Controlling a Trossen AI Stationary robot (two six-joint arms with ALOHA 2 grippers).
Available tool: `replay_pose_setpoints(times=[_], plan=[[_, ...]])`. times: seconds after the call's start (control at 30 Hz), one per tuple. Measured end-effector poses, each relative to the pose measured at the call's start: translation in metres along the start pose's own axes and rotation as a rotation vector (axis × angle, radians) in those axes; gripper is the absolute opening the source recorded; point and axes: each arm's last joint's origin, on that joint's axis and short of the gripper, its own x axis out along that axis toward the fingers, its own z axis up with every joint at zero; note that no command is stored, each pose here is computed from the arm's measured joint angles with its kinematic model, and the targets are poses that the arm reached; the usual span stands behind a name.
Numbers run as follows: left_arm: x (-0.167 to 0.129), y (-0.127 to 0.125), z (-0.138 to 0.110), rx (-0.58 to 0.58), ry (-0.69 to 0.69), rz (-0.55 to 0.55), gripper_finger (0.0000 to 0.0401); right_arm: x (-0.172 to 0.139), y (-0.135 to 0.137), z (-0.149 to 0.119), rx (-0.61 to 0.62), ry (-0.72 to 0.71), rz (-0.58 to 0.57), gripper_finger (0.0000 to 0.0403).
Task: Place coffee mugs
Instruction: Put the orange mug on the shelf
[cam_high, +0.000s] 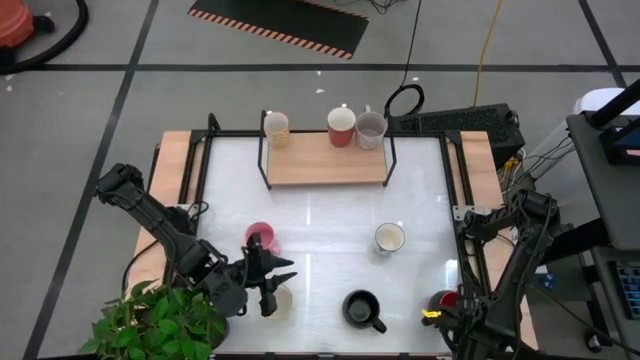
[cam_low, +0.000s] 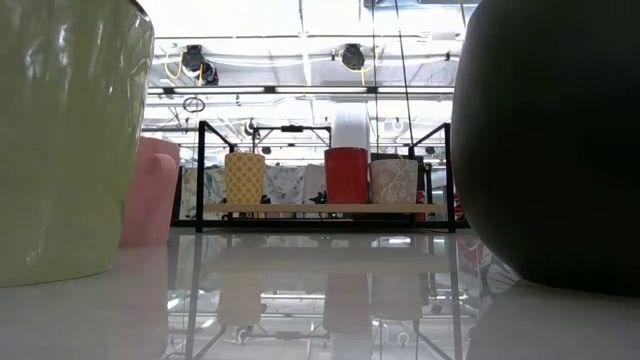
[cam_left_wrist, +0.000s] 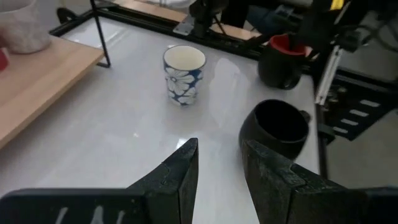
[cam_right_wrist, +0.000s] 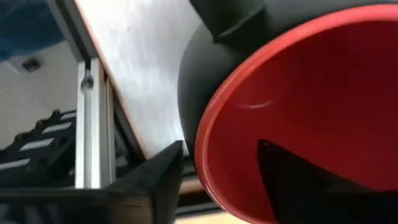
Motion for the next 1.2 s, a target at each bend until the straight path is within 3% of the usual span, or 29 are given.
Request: replay_pose_setpoints(times=[0.2, 0.27, 0.6, 0.93, 1.2], plan=[[0.019, -0.002, -0.007, 0.025, -0.004, 0.051, 0.0129, -0.006, -0.002, 0.003, -0.009, 0.041, 0.038, 0.0043], [0.029, -0.001, -0.007, 0.054, -0.004, 0.064, 0.0129, -0.011, -0.005, 0.007, -0.008, 0.043, 0.060, 0.0015], [0.061, 0.005, 0.007, 0.202, -0.051, 0.048, 0.0129, -0.050, -0.032, 0.017, 0.050, -0.092, 0.158, 0.0008], [0.077, 0.025, 0.025, 0.307, -0.090, 0.114, 0.0129, -0.085, -0.076, 0.033, 0.241, -0.310, 0.162, 0.0007], [0.081, 0.026, 0.041, 0.425, -0.193, 0.115, 0.0129, -0.105, -0.104, 0.051, 0.348, -0.472, 0.191, 0.0007]])
